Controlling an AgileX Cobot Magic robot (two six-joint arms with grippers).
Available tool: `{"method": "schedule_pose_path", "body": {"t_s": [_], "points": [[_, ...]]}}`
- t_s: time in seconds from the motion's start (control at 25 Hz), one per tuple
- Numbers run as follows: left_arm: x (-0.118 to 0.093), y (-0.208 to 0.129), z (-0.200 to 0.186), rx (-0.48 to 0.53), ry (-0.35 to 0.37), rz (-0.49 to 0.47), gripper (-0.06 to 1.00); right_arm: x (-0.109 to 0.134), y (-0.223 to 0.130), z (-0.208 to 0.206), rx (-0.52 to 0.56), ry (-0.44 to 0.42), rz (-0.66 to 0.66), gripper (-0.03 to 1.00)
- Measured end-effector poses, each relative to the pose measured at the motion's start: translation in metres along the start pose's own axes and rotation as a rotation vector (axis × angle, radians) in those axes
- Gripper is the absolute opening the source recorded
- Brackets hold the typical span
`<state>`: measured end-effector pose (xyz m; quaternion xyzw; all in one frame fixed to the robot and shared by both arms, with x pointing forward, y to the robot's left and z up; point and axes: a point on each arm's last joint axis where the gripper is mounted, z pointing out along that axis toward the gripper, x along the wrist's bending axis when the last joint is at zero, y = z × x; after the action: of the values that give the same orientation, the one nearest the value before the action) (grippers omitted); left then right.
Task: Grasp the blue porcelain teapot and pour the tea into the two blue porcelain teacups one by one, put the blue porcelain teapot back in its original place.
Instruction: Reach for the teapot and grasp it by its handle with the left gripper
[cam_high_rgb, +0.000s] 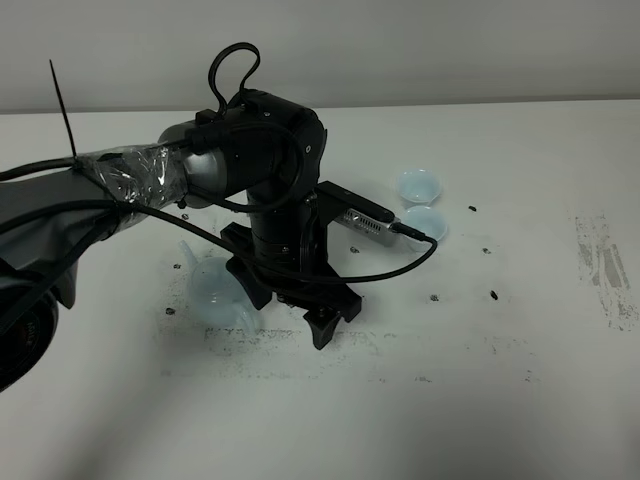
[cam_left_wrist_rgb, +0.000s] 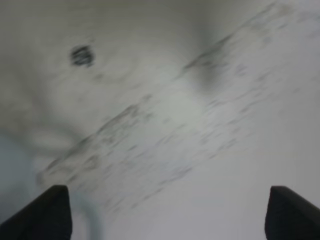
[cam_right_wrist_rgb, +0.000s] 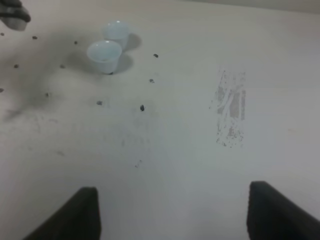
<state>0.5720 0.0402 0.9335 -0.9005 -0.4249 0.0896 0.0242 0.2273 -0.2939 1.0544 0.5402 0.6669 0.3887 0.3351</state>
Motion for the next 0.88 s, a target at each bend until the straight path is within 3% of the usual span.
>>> {"method": "schedule_pose_path", "body": {"t_s": [0.16, 0.48, 0.88], "points": [[-0.0044, 0.0054, -0.0009, -0.058, -0.048, -0.015, 0.75, 0.0000, 0.0000, 0.0000, 0.000, 0.000, 0.000, 0.59], [-0.0044, 0.0067, -0.0010, -0.071, -0.048, -0.010, 0.75, 0.0000, 0.0000, 0.0000, 0.000, 0.000, 0.000, 0.59], [-0.0011, -0.0014, -0.0008, 0.017, -0.011, 0.007, 0.75, 0.0000, 0.0000, 0.0000, 0.000, 0.000, 0.000, 0.59]]}}
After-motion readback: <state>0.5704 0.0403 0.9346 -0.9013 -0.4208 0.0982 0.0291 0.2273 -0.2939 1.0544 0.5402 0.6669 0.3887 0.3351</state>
